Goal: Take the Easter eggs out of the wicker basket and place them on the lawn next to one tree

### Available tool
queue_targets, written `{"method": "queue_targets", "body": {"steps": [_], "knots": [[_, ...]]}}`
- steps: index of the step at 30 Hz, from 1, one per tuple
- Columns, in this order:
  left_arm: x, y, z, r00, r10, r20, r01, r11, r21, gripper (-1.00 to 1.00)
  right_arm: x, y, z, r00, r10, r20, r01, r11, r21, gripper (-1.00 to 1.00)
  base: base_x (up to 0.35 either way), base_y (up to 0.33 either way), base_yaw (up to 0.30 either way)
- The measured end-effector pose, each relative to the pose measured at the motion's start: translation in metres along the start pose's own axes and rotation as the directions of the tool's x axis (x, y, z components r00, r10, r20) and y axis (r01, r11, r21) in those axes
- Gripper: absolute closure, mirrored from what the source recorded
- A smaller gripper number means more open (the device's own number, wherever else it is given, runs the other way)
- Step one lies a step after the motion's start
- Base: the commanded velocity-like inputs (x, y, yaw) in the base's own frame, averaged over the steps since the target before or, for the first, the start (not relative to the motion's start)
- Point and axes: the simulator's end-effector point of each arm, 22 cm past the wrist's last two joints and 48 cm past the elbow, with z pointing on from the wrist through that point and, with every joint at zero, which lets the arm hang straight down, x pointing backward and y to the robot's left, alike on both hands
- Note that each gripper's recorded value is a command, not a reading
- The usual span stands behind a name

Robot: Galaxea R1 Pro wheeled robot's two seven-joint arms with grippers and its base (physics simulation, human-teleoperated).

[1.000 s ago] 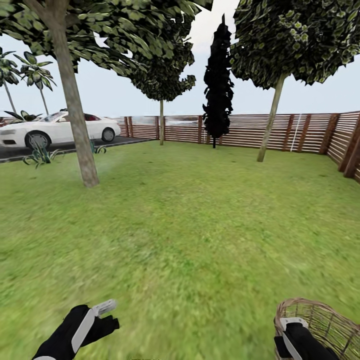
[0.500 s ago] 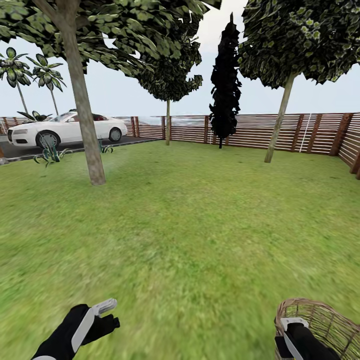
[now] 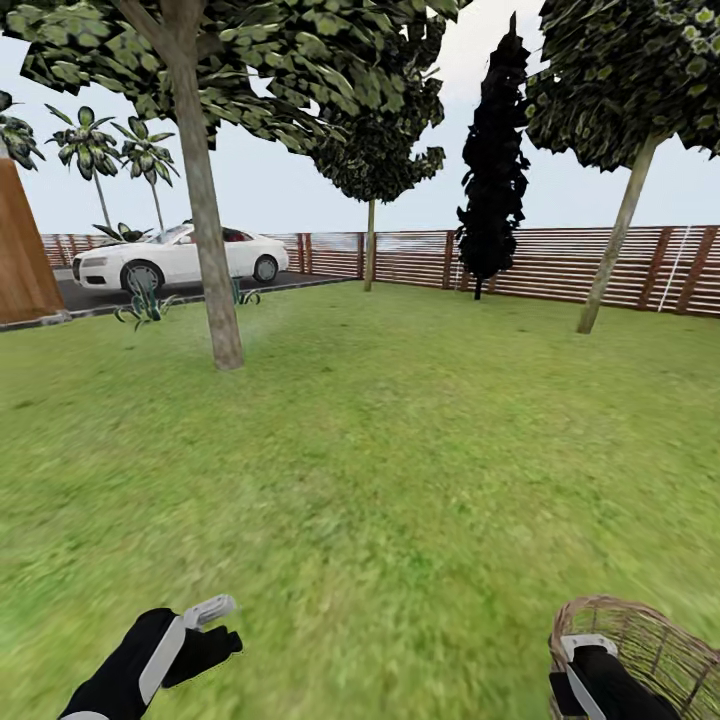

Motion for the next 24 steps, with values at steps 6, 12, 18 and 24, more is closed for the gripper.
{"method": "queue_targets", "body": {"steps": [6,12,18,24], "knots": [[0.0000,0.0000,0.0000,1.000,-0.001,0.000,0.001,1.000,0.001,-1.00,0.0002,0.0012,-0.0001,1.000,-0.001,-0.001,0.001,1.000,-0.001,1.00,0.345,0.000,0.259],[-0.0001,0.0000,-0.0001,1.000,-0.002,0.000,0.002,1.000,0.001,-1.00,0.0003,0.0010,-0.0001,1.000,-0.001,-0.001,0.001,1.000,0.000,1.00,0.345,0.000,0.260],[0.0001,0.0001,0.0000,1.000,-0.002,-0.001,0.002,1.000,0.001,-1.00,0.0002,0.0009,-0.0001,1.000,-0.001,-0.001,0.001,1.000,0.000,1.00,0.345,0.000,0.259],[0.0001,0.0001,0.0000,1.000,-0.002,-0.001,0.002,1.000,0.001,-1.00,0.0002,0.0009,-0.0001,1.000,-0.001,-0.001,0.001,1.000,0.000,1.00,0.345,0.000,0.260]]}}
